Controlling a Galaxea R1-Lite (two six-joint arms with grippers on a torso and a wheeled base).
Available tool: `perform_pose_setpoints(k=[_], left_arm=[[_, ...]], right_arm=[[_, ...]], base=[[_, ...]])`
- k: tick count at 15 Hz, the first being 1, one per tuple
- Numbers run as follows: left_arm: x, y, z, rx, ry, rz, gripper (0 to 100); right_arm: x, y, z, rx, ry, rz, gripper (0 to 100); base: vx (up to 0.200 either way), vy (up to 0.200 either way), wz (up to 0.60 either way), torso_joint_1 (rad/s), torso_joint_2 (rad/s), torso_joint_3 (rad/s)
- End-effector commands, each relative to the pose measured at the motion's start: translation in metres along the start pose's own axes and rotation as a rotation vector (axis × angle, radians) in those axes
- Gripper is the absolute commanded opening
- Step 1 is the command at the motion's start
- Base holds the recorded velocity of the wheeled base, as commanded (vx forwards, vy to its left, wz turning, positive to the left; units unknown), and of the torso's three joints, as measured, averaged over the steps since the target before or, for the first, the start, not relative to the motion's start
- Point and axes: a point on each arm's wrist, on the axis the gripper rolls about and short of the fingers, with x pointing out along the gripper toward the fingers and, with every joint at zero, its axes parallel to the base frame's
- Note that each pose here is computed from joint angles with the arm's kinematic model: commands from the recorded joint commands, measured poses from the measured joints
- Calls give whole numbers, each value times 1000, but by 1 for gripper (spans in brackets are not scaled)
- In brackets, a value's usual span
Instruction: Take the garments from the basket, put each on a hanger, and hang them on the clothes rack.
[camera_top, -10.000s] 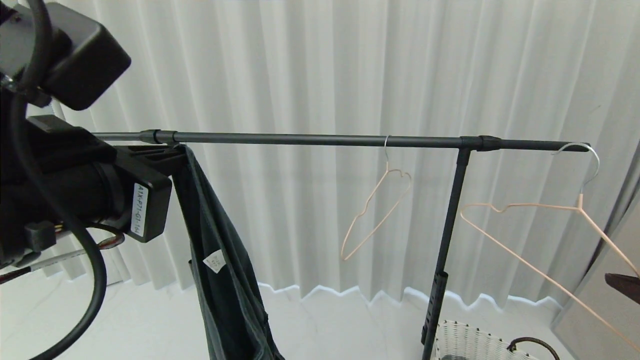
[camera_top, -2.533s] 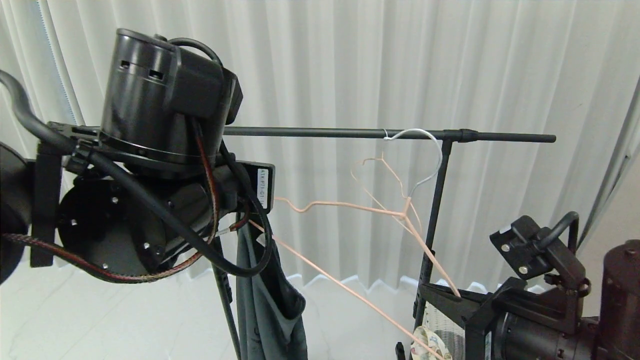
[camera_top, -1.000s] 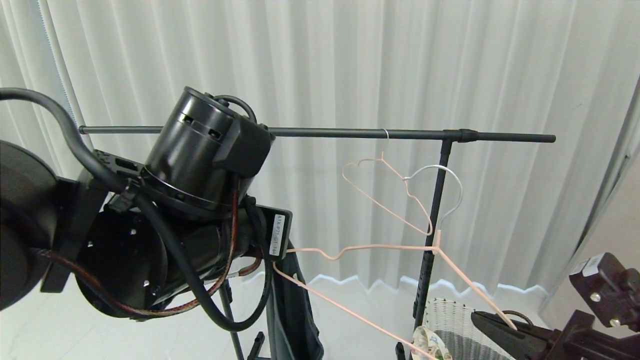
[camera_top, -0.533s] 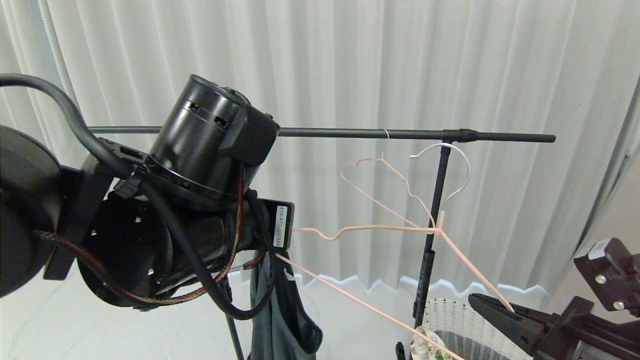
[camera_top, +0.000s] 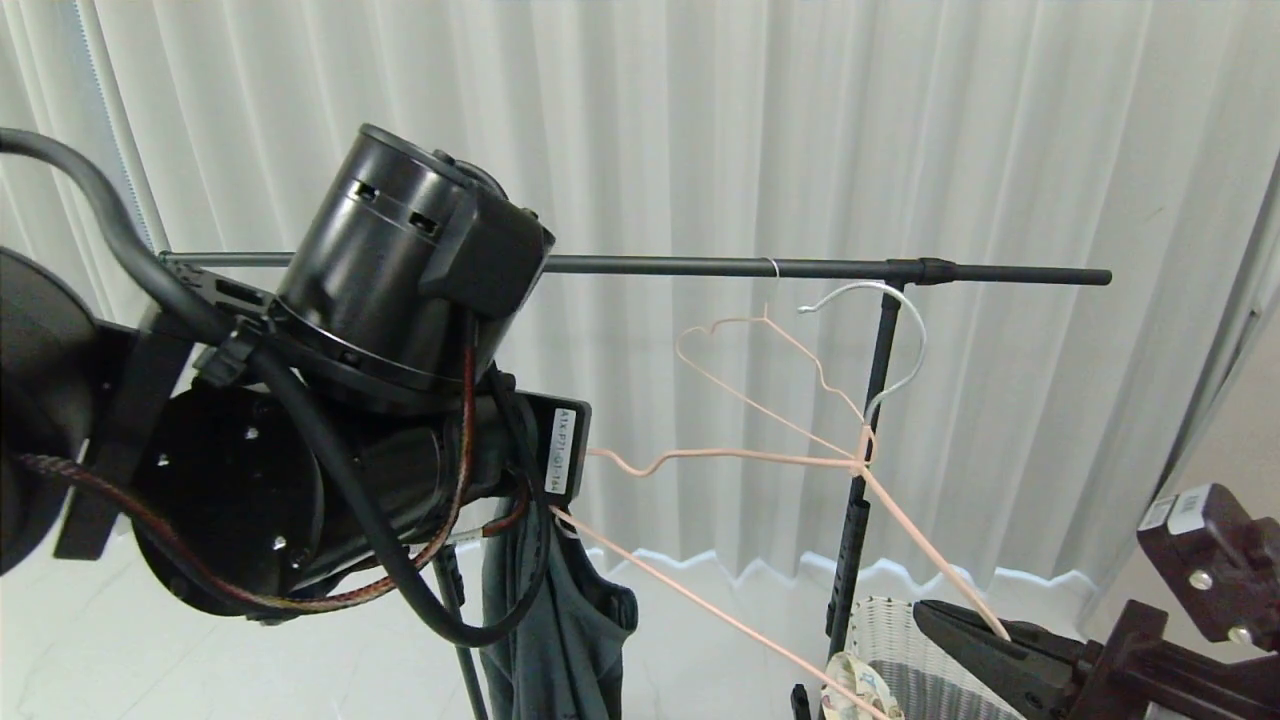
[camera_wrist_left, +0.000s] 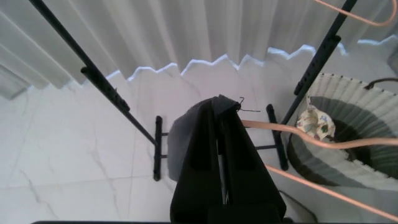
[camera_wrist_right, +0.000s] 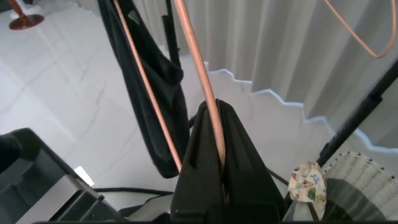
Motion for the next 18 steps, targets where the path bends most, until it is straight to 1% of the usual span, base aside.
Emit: perform_pose_setpoints(k=[1, 3, 5, 9, 12, 14, 17, 18], left_arm=[[-9, 7, -1, 21, -12, -2, 0], [-9, 8, -2, 28, -11, -1, 0], [-9, 8, -4, 33, -6, 0, 0], [-12, 4, -4, 40, -15, -18, 0], [-19, 2, -4, 44, -26, -38, 0], [-20, 2, -3, 38, -32, -40, 0], [-23, 0, -2, 37, -39, -54, 0], [-25, -3, -2, 40, -44, -68, 0]], right_arm=[[-14, -3, 4, 17, -35, 52, 0], [-25, -6, 7, 25, -55, 116, 0], [-28, -6, 10, 22, -75, 130, 0], [-26, -6, 9, -16, -54, 173, 0], [-12, -13, 5, -21, -19, 91, 0], [-5, -18, 7, -14, -15, 45, 0], [2, -17, 7, -15, -12, 46, 0], [6, -15, 7, -13, -14, 49, 0]], base=[[0, 0, 0, 0, 0, 0], [0, 0, 0, 0, 0, 0], [0, 0, 0, 0, 0, 0], [0, 0, 0, 0, 0, 0], [0, 0, 0, 0, 0, 0], [0, 0, 0, 0, 0, 0], [0, 0, 0, 0, 0, 0], [0, 0, 0, 0, 0, 0]])
